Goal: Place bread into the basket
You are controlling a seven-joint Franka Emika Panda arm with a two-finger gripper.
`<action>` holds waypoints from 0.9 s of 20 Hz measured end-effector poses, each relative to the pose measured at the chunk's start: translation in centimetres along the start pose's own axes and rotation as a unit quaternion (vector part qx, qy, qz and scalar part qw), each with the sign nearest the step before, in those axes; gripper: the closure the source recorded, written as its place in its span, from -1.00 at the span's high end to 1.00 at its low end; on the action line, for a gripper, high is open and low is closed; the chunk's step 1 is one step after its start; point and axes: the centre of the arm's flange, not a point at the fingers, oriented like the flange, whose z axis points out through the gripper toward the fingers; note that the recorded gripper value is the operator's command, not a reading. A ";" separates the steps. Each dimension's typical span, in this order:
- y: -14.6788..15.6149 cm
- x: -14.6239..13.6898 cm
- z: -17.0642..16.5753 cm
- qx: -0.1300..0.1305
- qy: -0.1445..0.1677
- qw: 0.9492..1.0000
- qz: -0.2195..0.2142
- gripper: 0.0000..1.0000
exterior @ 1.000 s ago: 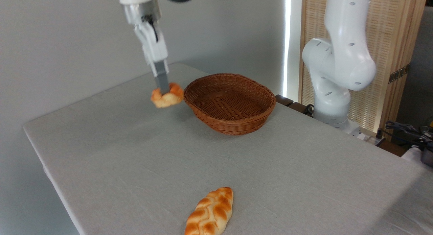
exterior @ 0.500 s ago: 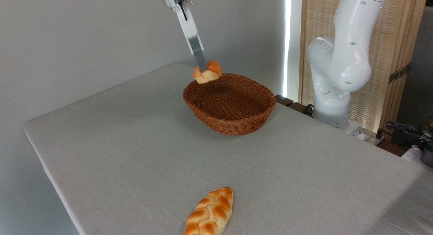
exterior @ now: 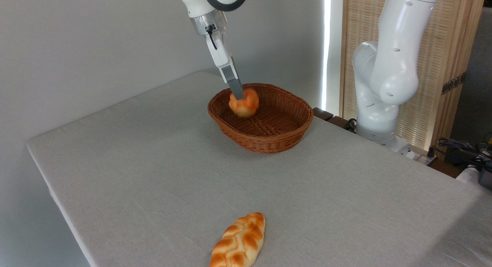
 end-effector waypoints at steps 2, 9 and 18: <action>0.3 0.3 0.2 0.000 -0.001 1.000 0.004 0.81; -1.6 -0.6 -2.7 0.015 0.031 0.999 -0.017 1.00; -18.1 -13.6 -11.5 0.047 0.122 0.968 -0.212 1.00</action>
